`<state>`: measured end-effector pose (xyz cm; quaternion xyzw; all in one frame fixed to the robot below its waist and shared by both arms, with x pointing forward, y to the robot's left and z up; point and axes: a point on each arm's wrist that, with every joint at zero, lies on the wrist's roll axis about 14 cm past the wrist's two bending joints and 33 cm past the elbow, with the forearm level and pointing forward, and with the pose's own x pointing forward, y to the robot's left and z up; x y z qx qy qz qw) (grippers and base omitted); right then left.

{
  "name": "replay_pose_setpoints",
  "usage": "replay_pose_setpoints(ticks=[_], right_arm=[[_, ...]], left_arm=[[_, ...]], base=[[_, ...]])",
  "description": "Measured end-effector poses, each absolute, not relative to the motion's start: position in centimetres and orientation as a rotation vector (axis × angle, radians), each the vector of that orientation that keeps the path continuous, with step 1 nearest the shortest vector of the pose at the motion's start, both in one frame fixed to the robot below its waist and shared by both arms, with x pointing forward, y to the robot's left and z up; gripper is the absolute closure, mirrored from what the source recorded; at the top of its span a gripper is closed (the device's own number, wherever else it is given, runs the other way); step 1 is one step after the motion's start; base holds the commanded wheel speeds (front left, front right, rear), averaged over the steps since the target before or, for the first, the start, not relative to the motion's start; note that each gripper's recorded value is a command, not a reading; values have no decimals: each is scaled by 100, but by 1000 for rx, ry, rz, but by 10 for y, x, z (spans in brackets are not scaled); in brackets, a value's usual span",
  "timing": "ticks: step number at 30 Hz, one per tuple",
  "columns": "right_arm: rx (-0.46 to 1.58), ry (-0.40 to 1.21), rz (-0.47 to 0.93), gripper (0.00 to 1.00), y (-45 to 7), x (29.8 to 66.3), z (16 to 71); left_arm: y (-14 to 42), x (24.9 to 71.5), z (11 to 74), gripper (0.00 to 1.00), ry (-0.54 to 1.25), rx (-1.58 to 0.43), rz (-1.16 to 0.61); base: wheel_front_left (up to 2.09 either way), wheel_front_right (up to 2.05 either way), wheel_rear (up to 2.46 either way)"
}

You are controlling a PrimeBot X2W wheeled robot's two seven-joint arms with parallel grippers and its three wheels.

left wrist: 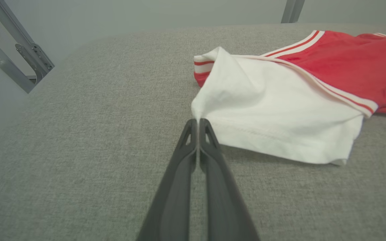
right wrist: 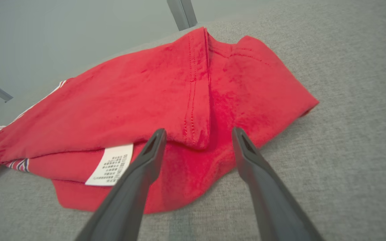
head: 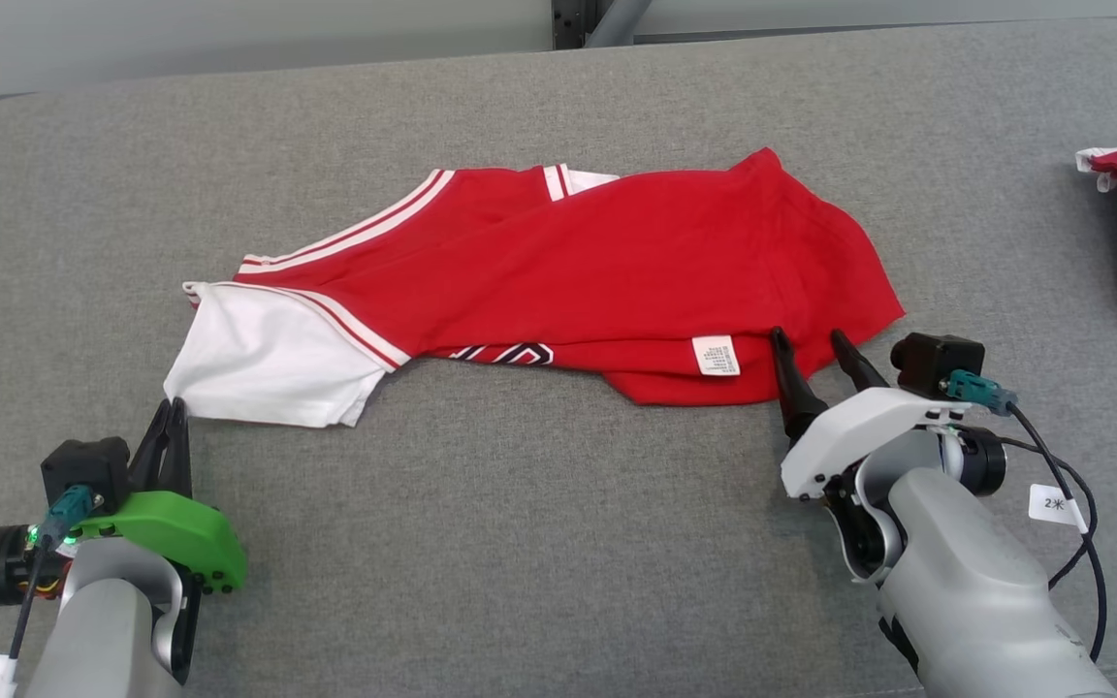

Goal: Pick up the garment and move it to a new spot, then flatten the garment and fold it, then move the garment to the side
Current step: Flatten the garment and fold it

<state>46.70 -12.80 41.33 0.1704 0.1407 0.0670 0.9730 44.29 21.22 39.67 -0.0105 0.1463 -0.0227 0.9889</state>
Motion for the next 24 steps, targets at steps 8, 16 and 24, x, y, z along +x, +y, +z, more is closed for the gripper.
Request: replay_pose_setpoints(ticks=[8,16,24], right_arm=[[359,326,145,71,-121,469,404],[336,299,159,100,-124,470,413],[283,145,177,100,-143,473,461]], left_arm=[[214,443,395,100,299,-15,-44],[216,443,402,100,282,-15,-41],[215,454,452,100,118,-136,-8]], base=[[0,0,0],[0,0,0],[0,0,0]])
